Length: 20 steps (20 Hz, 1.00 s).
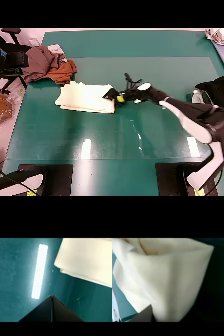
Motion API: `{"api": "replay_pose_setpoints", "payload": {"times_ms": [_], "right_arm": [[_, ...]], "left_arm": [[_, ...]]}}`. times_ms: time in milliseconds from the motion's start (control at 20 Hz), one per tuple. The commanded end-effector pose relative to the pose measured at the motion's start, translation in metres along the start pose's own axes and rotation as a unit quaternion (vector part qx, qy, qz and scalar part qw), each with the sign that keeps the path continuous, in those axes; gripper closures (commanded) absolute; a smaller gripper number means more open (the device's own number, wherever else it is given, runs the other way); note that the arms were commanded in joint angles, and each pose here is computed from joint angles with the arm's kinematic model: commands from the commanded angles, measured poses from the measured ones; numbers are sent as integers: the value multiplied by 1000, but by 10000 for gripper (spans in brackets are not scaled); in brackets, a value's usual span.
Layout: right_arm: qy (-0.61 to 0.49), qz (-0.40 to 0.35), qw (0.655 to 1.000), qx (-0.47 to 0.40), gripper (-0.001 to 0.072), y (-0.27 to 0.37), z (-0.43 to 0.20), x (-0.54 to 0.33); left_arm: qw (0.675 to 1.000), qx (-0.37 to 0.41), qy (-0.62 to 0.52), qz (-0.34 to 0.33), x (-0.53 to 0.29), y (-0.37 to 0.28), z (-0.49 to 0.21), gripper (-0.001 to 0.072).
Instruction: Fold the shirts.
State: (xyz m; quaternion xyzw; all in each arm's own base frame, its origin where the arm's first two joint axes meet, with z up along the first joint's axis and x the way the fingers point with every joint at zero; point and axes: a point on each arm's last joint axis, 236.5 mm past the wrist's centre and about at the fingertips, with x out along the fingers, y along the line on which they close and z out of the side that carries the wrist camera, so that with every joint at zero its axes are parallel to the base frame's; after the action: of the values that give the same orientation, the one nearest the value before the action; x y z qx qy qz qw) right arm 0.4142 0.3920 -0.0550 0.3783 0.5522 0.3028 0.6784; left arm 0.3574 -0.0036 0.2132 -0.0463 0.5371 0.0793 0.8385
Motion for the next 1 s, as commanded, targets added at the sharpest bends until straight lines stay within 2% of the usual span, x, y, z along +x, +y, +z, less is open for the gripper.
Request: {"api": "replay_pose_setpoints", "payload": {"times_ms": [0, 100, 150, 250, 300, 400, 500, 600, 750, 950], "right_arm": [[-7, 68, 997, -36, 657, 67, 7, 25], [9, 131, 988, -78, 679, 139, 18, -18], [5, 135, 987, -91, 680, 163, 27, -48], [-42, 68, 986, -149, 681, 180, 57, -119], [-77, 5, 984, -162, 681, 173, 79, -164], [-153, -122, 968, -157, 681, 144, 120, -264], [-233, -219, 938, -135, 681, 106, 154, -371], [-293, -276, 912, -77, 681, 59, 171, -467], [-353, -284, 891, 19, 681, -14, 174, -569], [-420, -292, 854, 97, 681, -83, 159, -669]], "left_arm": [[1000, 13, 16, 3, -3, 2, -9, 680], [1000, 13, 20, 4, -3, 3, -11, 679], [1000, 13, 20, 3, -3, 2, -11, 680], [1000, 16, 23, -12, -3, -5, -13, 680], [999, 17, 23, -24, -5, -10, -14, 679], [998, 21, 16, -51, -10, -21, -14, 680], [996, 25, 7, -82, -16, -35, -13, 680], [993, 29, 3, -111, -20, -48, -12, 680], [991, 22, 5, -134, -23, -58, -13, 679], [991, 6, 6, -136, -23, -60, -13, 680]]}}
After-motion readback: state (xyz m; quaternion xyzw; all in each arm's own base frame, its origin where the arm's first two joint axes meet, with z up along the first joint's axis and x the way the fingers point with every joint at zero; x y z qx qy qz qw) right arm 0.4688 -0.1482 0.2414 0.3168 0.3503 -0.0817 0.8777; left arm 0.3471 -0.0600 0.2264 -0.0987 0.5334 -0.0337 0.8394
